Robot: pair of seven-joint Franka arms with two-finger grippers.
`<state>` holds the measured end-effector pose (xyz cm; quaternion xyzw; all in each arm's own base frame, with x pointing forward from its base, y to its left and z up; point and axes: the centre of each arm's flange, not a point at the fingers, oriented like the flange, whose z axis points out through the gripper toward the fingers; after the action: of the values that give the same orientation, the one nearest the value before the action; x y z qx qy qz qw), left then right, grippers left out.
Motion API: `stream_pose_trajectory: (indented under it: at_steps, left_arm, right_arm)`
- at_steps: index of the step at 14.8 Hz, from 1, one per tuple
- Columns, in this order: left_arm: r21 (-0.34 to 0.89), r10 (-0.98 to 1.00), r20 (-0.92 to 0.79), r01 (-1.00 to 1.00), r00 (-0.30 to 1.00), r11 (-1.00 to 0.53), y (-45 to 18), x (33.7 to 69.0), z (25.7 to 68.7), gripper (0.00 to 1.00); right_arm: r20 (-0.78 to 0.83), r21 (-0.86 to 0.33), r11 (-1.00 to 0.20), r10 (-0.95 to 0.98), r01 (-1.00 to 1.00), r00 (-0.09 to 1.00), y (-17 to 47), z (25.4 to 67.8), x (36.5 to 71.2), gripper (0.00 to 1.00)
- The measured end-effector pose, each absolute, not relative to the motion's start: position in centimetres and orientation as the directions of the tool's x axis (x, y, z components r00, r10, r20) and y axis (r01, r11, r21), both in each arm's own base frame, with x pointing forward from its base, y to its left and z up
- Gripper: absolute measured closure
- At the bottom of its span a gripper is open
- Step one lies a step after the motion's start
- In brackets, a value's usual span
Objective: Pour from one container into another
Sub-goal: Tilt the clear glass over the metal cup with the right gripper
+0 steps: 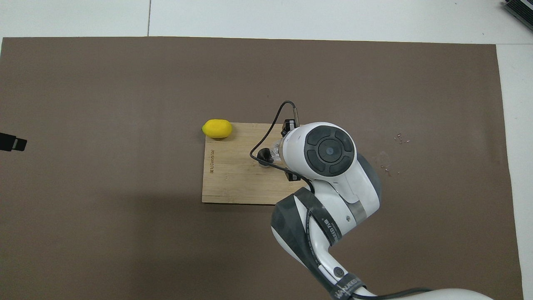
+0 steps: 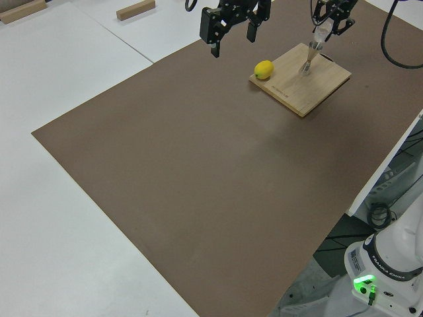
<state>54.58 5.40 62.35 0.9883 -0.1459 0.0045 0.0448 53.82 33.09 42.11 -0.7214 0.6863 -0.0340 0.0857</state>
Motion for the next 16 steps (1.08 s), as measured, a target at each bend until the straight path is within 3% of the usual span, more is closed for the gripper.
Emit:
stream_pose_trajectory:
  at_steps: [16]
  left_arm:
    - [0.086, -0.076, 0.021, -0.078, 0.997, -0.993, 3.7, 54.5, 63.3, 0.00]
  right_arm:
    - [0.053, -0.237, -0.177, -0.984, -0.955, 0.170, 36.0, 41.9, 52.0, 0.49]
